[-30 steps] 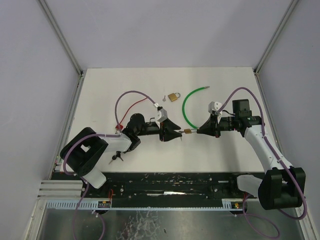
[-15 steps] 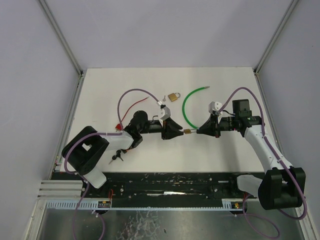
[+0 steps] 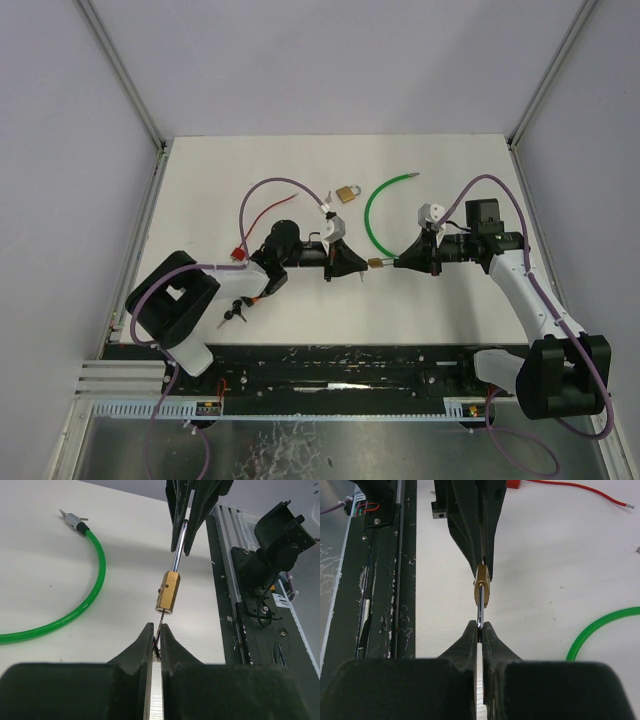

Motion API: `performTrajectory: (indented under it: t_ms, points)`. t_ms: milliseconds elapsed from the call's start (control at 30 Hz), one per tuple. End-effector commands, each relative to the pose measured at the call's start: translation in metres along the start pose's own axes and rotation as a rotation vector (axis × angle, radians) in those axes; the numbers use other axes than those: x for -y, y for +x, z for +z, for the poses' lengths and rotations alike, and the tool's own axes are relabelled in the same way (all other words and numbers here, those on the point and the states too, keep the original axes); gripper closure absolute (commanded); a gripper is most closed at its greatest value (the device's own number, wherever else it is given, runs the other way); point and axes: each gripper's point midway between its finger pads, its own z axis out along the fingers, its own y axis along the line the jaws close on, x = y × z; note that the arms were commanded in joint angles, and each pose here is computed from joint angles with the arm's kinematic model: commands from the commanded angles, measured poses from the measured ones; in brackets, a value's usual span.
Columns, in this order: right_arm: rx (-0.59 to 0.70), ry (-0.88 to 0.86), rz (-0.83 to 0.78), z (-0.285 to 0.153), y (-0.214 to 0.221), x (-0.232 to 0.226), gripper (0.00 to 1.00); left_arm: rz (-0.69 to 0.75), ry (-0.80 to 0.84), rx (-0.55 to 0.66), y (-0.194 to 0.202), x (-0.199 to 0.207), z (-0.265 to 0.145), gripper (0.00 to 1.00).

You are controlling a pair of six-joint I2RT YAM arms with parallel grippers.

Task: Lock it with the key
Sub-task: Lock the lock, then place the key at the center of the board.

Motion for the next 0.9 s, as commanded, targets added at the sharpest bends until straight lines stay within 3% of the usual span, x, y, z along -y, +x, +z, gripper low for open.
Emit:
performTrajectory:
  t_ms: [0, 567, 767, 867]
  points:
    - [0.038, -0.002, -0.064, -0.007, -0.023, -0.002, 1.0, 0.073, -0.022, 0.044, -0.015, -0.001, -0.001, 0.99]
    - [0.036, 0.084, -0.063, -0.025, -0.027, 0.015, 1.0, 0.041, -0.103, 0.172, -0.036, -0.014, -0.026, 0.99]
    - [0.06, 0.112, -0.028, -0.022, -0.022, 0.021, 1.0, -0.042, -0.301, 0.272, -0.048, -0.04, -0.046, 1.0]
    - [0.069, 0.128, -0.002, -0.021, -0.021, 0.026, 1.0, -0.24, -0.481, 0.274, -0.044, -0.08, -0.057, 1.0]
